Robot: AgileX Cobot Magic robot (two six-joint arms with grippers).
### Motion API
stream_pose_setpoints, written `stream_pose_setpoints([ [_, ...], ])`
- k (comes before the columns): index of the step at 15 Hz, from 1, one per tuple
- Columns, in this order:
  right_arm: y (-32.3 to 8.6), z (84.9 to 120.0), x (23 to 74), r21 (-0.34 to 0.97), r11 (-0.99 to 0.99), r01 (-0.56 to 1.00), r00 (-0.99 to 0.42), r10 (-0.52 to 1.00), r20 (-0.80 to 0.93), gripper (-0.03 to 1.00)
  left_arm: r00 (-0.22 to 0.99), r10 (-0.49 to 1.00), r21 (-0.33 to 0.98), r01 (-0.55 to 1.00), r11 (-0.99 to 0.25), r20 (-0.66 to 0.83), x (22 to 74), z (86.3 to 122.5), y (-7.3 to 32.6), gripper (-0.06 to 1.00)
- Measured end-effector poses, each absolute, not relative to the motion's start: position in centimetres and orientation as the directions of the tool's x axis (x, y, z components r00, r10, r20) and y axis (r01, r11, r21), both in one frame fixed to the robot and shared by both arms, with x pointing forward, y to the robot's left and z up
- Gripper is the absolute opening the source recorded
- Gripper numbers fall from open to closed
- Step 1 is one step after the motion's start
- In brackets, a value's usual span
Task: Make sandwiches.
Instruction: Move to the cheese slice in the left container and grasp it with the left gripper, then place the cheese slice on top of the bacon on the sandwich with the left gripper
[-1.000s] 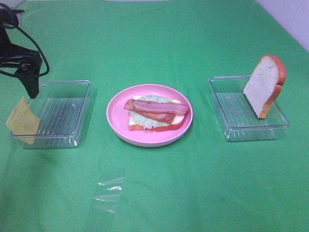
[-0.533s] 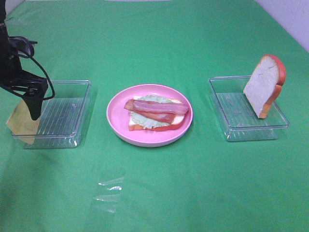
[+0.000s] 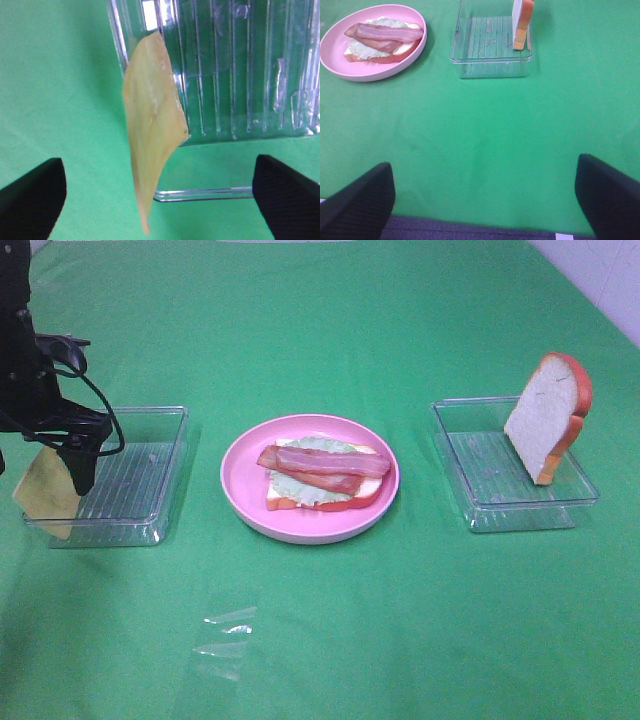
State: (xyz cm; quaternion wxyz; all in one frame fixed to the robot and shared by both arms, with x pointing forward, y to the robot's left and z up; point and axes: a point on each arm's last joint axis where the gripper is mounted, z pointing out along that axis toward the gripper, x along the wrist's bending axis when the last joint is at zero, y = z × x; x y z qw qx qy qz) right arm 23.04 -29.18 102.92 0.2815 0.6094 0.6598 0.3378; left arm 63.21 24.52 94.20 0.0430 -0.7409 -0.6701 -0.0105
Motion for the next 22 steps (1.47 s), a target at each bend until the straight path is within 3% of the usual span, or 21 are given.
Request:
stream_pose_setpoints([
  [1,-29.2,102.9,23.0,0.789,0.029,0.614,-0.099,0.994,0.040,0.93,0.097,0.993,-0.050,0.994,-0.094,0.066,63.2,94.2,24.5,0.71],
  [2,-29.2,102.9,23.0,0.789,0.029,0.614,-0.099,0.994,0.040,0.93,0.091,0.994,-0.048,0.995,-0.087,0.067,63.2,94.2,24.5,0.66],
  [10,-29.2,102.9,23.0,0.789,0.029,0.614,-0.099,0.994,0.040,0.93,0.071,0.995,-0.050,0.996,-0.068,0.068,63.2,94.2,24.5,0.60],
  [12,-29.2,102.9,23.0,0.789,0.029,0.614,-0.099,0.994,0.040,0.93,0.071,0.995,-0.050,0.996,-0.068,0.068,63.2,94.2,24.5,0.45],
  [15,-29.2,102.9,23.0,0.789,0.029,0.614,-0.099,0.994,0.040,0.93,0.071,0.995,-0.050,0.996,-0.068,0.068,63.2,94.2,24.5,0.04],
  [16,-29.2,102.9,23.0,0.789,0.029,0.614,-0.099,0.994,0.040,0.93,0.071,0.995,-0.051,0.996,-0.068,0.068,63.2,94.2,24.5,0.00],
  [22,-29.2,102.9,23.0,0.789,0.029,0.614,-0.099,0.994,0.040,0.93,0.078,0.995,-0.056,0.996,-0.074,0.062,62.8,95.2,24.5,0.00],
])
